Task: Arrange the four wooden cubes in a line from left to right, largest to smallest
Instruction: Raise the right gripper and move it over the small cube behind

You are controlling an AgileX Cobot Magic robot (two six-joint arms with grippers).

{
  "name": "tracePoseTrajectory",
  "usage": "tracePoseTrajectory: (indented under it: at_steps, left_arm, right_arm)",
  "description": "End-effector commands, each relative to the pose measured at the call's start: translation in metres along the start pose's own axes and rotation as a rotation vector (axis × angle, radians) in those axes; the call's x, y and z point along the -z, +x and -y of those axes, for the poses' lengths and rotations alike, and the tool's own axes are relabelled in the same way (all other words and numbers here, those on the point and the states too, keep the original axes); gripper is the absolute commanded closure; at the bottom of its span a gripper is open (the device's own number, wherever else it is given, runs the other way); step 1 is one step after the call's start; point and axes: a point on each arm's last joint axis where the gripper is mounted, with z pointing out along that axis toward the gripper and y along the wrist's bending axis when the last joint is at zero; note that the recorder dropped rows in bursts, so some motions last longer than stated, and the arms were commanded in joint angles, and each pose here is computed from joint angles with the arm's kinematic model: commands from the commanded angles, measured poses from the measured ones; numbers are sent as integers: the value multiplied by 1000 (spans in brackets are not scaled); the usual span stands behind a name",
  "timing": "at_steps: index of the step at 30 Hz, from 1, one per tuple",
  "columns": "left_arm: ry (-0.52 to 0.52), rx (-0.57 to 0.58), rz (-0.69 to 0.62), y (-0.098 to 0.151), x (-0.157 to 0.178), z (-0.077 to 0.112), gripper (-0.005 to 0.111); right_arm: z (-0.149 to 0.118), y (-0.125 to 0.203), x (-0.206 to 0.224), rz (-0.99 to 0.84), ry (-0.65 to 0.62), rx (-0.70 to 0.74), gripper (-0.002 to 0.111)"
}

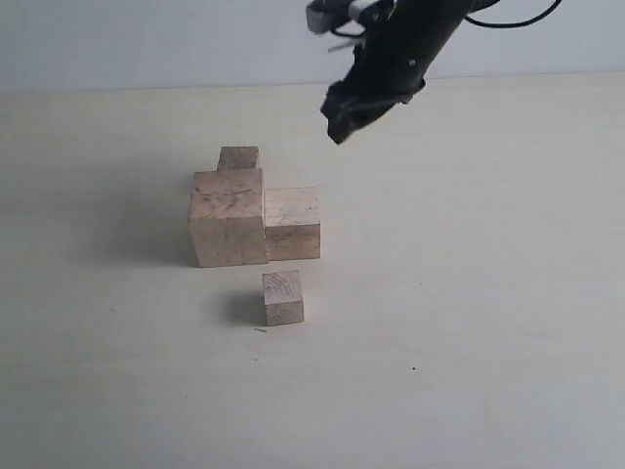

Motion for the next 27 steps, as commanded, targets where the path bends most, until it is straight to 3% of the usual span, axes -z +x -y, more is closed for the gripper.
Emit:
tracePoseTrajectory:
  at_steps: [1, 6, 13, 19, 27]
  left_arm:
    - [9, 3, 15, 0, 0, 0, 107]
    - [9, 3, 15, 0, 0, 0, 107]
    - [9, 3, 15, 0, 0, 0, 107]
    - [9, 3, 15, 0, 0, 0, 107]
    - [9, 3, 15, 0, 0, 0, 107]
  right_arm:
    - [-24, -27, 23, 108, -111, -206, 46]
    - [-58, -56, 30, 178, -99, -208, 46]
    - [-87, -84, 1, 198, 9, -308, 46]
    - [-86, -96, -32, 206, 5, -461, 46]
    - [-79, -83, -83, 93, 52, -503, 46]
